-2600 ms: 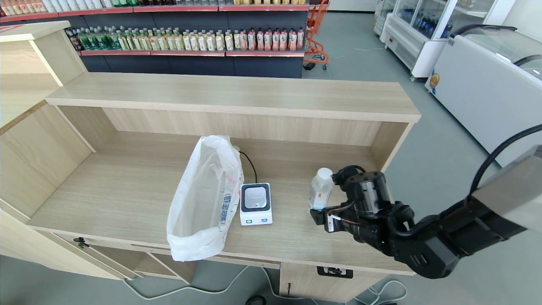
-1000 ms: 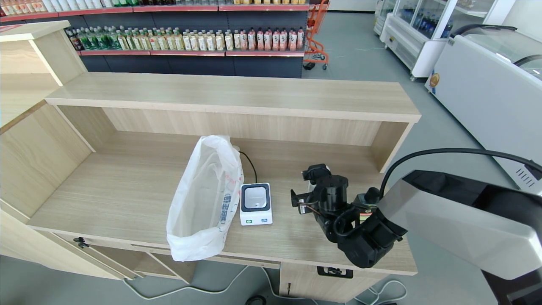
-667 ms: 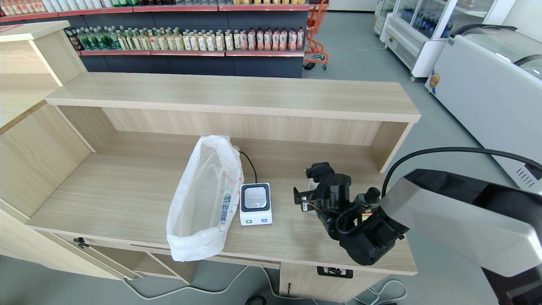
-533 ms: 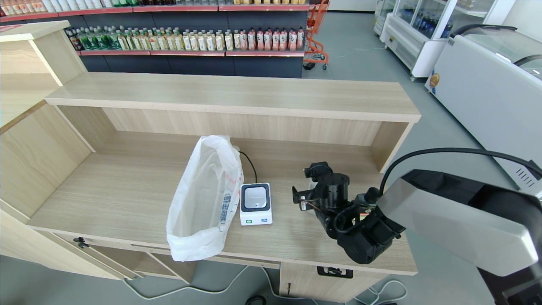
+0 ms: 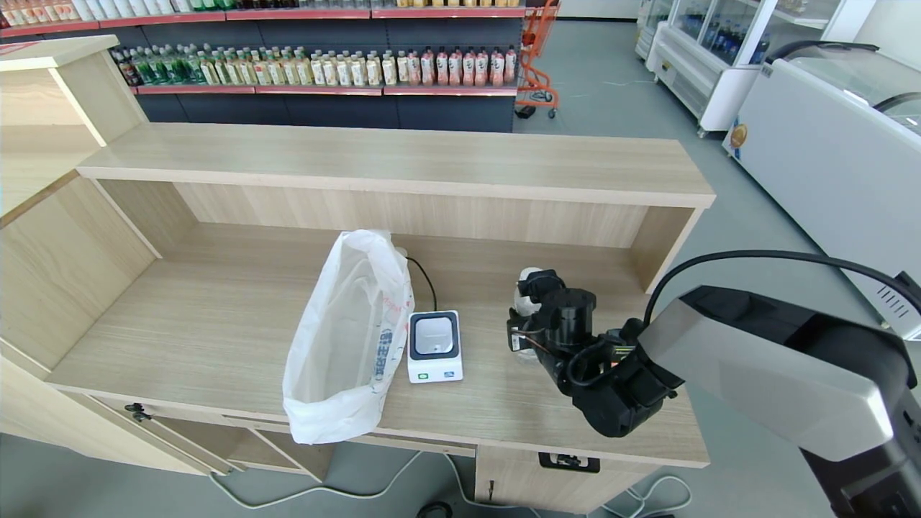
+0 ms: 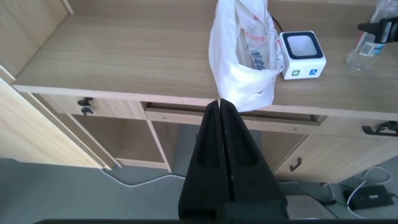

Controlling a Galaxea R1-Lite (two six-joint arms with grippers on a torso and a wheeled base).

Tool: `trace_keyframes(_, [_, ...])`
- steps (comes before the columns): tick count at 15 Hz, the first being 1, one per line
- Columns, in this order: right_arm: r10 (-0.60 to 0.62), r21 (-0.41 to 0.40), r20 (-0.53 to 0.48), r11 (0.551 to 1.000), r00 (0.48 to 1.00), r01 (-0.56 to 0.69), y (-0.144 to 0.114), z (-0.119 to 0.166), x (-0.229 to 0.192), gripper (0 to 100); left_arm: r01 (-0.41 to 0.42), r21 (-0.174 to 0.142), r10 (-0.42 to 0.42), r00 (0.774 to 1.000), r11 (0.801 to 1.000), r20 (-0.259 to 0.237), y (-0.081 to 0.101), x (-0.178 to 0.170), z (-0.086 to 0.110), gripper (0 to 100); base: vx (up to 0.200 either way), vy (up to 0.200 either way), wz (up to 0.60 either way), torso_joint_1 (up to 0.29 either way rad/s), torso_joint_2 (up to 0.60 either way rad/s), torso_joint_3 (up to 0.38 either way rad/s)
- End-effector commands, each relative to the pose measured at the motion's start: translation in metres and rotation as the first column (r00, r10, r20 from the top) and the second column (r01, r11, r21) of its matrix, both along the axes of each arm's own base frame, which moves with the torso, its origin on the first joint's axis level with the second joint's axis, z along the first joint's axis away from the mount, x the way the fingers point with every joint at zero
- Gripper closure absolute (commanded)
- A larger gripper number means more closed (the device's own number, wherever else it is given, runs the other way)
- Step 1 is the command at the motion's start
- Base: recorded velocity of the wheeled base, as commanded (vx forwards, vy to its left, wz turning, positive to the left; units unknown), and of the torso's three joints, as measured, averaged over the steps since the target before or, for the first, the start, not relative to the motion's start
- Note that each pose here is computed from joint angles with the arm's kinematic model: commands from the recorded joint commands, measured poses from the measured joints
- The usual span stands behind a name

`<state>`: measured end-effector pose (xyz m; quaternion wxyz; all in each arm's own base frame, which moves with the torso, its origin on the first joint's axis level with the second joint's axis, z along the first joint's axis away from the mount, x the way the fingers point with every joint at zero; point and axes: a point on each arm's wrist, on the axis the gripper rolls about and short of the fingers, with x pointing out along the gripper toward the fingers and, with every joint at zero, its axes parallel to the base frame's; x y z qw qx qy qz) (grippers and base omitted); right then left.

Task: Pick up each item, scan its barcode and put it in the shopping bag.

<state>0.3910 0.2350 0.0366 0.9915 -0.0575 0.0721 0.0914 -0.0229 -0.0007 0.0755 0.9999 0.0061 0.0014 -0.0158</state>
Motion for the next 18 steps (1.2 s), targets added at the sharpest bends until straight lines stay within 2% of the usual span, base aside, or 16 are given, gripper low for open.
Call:
trace_keyframes(1, [-0.004, 0.005, 0.011, 1.000, 1.000, 0.004, -0.001, 0.005, 0.001, 100, 0.001, 0.000, -0.001, 1.000, 1.000, 0.000, 0.000, 0.000, 0.000, 100, 0.000, 0.000, 0.00, 0.000, 0.00, 0.000])
trace_keyframes(8, [-0.015, 0.026, 0.030, 1.000, 0.999, 0.014, -0.009, 0.023, -0.003, 100, 0.001, 0.000, -0.001, 1.000, 1.000, 0.000, 0.000, 0.000, 0.000, 100, 0.000, 0.000, 0.00, 0.000, 0.00, 0.000])
trace_keyframes(10, [-0.014, 0.060, 0.040, 0.998, 0.999, 0.012, -0.014, 0.043, -0.017, 100, -0.001, 0.000, 0.001, 1.000, 1.000, 0.000, 0.000, 0.000, 0.000, 100, 0.000, 0.000, 0.00, 0.000, 0.00, 0.000])
trace_keyframes(12, [-0.030, 0.154, 0.048, 0.988, 0.998, 0.023, -0.026, 0.075, -0.032, 100, 0.001, 0.000, -0.001, 1.000, 1.000, 0.000, 0.000, 0.000, 0.000, 100, 0.000, 0.000, 0.00, 0.000, 0.00, 0.000])
trace_keyframes(14, [-0.031, 0.272, 0.002, 0.962, 1.000, 0.030, -0.047, 0.126, -0.064, 100, 0.001, 0.000, -0.001, 1.000, 1.000, 0.000, 0.000, 0.000, 0.000, 100, 0.000, 0.000, 0.00, 0.000, 0.00, 0.000])
trace_keyframes(15, [0.004, 0.329, -0.035, 0.944, 0.999, 0.007, -0.056, 0.148, -0.082, 100, 0.001, 0.000, -0.001, 1.000, 1.000, -0.002, 0.000, 0.000, 0.000, 100, 0.000, 0.000, 0.00, 0.000, 0.00, 0.000])
trace_keyframes(17, [0.133, 0.464, -0.090, 0.882, 0.987, -0.077, -0.076, 0.194, -0.126, 100, 0.001, 0.000, -0.001, 1.000, 1.000, 0.000, 0.000, 0.000, 0.000, 100, 0.000, 0.000, 0.00, 0.000, 0.00, 0.000])
trace_keyframes(18, [0.213, 0.508, -0.093, 0.850, 0.973, -0.138, -0.087, 0.214, -0.148, 100, -0.001, 0.000, 0.001, 1.000, 1.000, 0.001, 0.000, 0.000, 0.000, 100, 0.000, 0.000, 0.00, 0.000, 0.00, 0.000])
